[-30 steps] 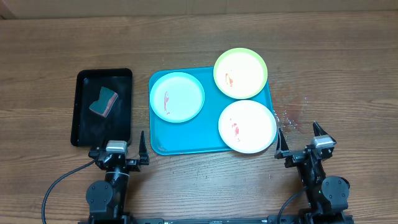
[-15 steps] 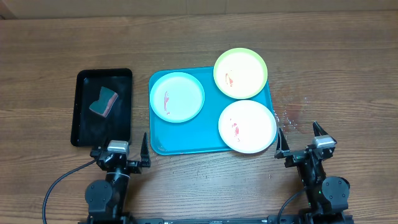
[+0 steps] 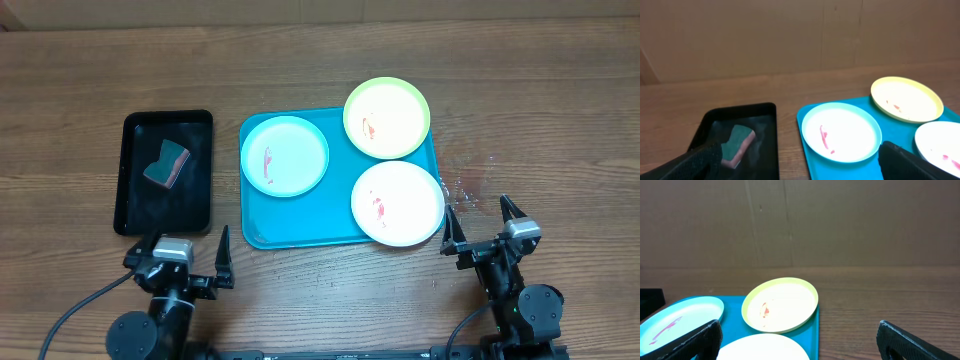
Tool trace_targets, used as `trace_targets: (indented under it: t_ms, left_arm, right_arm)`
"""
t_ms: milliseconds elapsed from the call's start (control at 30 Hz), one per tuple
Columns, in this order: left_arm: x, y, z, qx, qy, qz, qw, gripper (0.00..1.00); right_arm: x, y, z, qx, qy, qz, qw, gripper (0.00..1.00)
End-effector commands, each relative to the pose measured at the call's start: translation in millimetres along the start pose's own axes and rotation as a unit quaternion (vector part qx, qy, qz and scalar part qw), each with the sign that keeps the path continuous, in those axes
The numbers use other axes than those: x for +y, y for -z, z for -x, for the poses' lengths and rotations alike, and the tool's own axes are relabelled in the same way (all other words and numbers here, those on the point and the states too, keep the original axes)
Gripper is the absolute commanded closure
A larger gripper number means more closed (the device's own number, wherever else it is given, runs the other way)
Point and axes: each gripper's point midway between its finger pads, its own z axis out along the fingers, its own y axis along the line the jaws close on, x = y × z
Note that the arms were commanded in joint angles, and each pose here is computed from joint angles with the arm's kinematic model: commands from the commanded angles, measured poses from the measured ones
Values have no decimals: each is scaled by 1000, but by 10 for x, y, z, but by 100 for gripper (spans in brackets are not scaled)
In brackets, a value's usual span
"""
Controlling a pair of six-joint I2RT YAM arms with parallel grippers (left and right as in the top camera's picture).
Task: Clean dirty plates on tray and stack at the side
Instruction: 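Move the left gripper to the sponge and the right gripper to the white plate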
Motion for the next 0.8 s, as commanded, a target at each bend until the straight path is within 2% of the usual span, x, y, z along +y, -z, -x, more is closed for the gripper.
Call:
trace_targets:
  t_ms: [0, 300, 400, 667, 767]
  left_arm:
    - [-9, 20, 187, 6, 5, -4, 1000, 0]
    - [37, -237, 521, 89, 16, -6, 996, 0]
    - [51, -314, 642, 120, 13, -8, 993, 0]
    - [75, -526, 754, 177, 0, -17, 984, 0]
    - [79, -588, 706, 188, 2, -18, 982, 0]
  right_arm:
    - [35, 41, 257, -29, -4, 5, 1000, 0]
    - [145, 28, 599, -30, -4, 28, 999, 0]
    - [207, -20, 769, -18, -40, 42, 998, 0]
    - [402, -247, 1151, 89, -64, 78, 991, 0]
    - [455, -410, 1318, 153, -76, 82, 982, 0]
